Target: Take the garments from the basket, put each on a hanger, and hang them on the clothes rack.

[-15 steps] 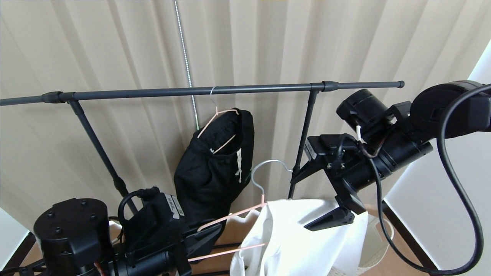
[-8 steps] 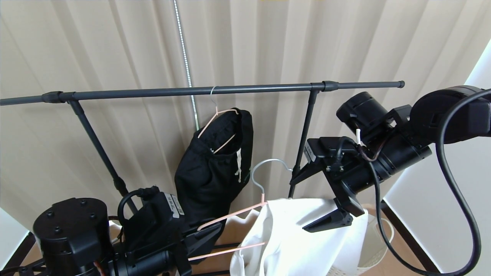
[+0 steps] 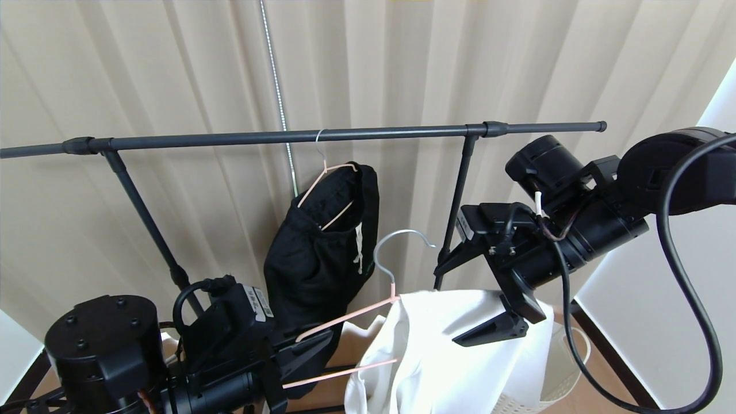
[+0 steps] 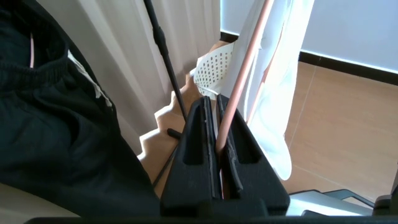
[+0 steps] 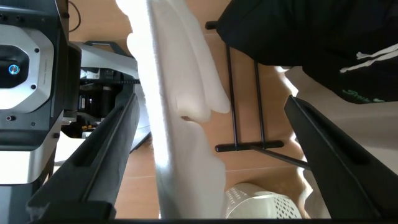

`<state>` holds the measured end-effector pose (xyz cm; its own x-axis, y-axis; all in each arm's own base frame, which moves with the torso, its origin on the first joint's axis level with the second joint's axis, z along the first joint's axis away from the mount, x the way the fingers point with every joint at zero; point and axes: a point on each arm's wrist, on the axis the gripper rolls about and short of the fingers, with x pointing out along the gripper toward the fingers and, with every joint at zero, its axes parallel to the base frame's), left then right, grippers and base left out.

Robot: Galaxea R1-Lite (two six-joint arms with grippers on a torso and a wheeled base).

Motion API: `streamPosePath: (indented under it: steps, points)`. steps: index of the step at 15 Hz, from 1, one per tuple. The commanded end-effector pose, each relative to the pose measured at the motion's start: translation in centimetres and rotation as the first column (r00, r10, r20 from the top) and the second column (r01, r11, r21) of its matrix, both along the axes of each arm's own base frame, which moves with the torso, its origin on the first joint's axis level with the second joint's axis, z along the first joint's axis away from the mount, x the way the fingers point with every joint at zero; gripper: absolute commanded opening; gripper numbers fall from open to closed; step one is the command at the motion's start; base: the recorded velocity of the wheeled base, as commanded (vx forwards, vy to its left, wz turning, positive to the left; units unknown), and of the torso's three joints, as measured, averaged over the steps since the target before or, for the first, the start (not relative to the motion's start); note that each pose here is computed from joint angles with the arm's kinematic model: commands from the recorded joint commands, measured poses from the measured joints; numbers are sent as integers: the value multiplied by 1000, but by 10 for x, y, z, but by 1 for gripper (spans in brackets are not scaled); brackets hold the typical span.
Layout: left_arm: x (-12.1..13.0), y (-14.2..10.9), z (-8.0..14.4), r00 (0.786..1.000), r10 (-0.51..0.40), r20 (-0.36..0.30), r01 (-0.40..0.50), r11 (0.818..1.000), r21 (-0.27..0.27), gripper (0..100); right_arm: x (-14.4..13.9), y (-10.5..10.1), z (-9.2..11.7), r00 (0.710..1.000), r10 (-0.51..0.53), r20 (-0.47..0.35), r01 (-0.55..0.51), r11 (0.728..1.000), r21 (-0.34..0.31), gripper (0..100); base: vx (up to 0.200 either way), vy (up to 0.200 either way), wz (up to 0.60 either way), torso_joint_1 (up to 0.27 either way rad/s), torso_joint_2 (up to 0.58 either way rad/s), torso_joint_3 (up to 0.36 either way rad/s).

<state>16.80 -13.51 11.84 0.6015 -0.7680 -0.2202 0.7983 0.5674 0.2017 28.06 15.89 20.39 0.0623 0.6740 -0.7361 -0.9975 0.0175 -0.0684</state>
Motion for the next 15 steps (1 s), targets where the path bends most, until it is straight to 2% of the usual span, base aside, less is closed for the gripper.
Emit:
streamPosePath:
  steps: [1,6,7,15]
  points:
    - [0,0,0,1000,0,-1,0,1000,0,0,-1,0,1,1000,1,3,-1,1000,1,100,0,0,0,0,0,0]
    - [0,0,0,1000,1,-1,-1,1000,-1,0,-1,-1,3,1000,-2,9,2,1000,6,100,0,0,0,0,0,0]
    - [0,0,0,1000,1,-1,-1,1000,-1,0,-1,-1,3,1000,-2,9,2,1000,6,0,0,0,0,0,0,0]
    - [1,0,0,1000,3,-1,-3,1000,-1,0,-14,1,4,1000,20,3,-20,1000,4,0,0,0,0,0,0,0]
